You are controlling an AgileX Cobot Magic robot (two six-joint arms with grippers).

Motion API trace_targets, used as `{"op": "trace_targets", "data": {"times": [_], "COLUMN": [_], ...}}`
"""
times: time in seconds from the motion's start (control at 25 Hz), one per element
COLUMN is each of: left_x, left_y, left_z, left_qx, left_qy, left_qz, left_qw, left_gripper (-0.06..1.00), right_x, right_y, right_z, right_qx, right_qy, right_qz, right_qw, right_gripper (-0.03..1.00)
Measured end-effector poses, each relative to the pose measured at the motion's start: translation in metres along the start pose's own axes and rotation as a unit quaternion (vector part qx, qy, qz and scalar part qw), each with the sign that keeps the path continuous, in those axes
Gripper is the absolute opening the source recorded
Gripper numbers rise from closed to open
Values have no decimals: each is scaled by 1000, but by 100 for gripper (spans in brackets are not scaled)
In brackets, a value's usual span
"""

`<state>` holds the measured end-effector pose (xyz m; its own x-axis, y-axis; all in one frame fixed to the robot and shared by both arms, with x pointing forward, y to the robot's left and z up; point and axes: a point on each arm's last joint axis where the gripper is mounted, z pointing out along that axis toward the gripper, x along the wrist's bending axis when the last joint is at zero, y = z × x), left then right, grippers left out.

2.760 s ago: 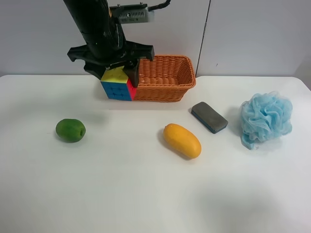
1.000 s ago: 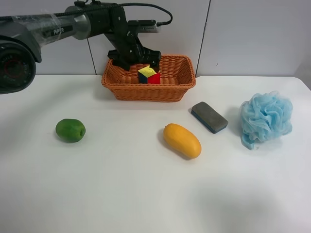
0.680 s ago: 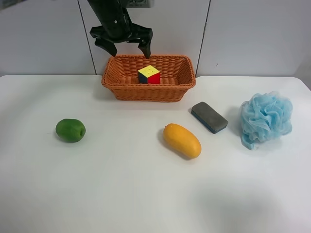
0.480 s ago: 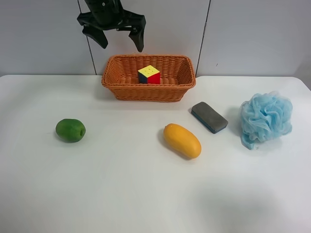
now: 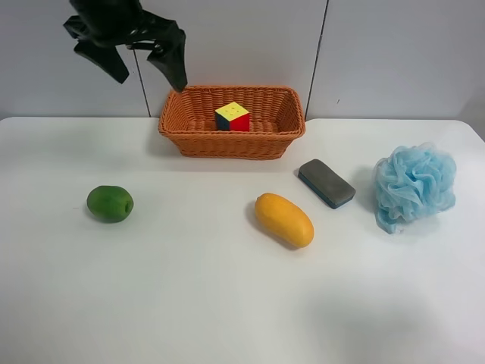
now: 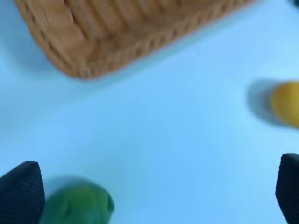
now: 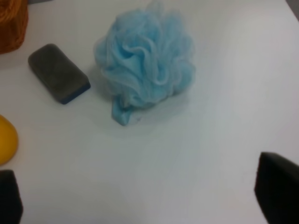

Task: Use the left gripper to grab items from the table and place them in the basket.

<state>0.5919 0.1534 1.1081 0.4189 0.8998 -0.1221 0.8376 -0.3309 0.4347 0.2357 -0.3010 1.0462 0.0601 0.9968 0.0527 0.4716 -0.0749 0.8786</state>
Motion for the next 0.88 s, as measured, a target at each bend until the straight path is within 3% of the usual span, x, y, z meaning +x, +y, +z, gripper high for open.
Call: {"op": "trace_targets", "data": {"times": [0.32, 0.6, 0.88], "left_x": [5, -6, -11], "left_y": [-113, -210, -285], "left_z": [-57, -104, -124], "left_qx": [-80, -135, -206], "left_qy": [-9, 18, 57], "left_qz": [-35, -7, 19], "left_qw": [996, 991, 977], "left_gripper": [99, 99, 99], "right_x": [0, 0, 0], "right_y": [0, 0, 0], "right_z": [0, 0, 0], "right_qx": [0, 0, 0], "right_qy": [0, 0, 0], "right_qz": [0, 0, 0], "right_qw": [1000, 1000, 1000], "right_gripper": [99, 99, 99]}}
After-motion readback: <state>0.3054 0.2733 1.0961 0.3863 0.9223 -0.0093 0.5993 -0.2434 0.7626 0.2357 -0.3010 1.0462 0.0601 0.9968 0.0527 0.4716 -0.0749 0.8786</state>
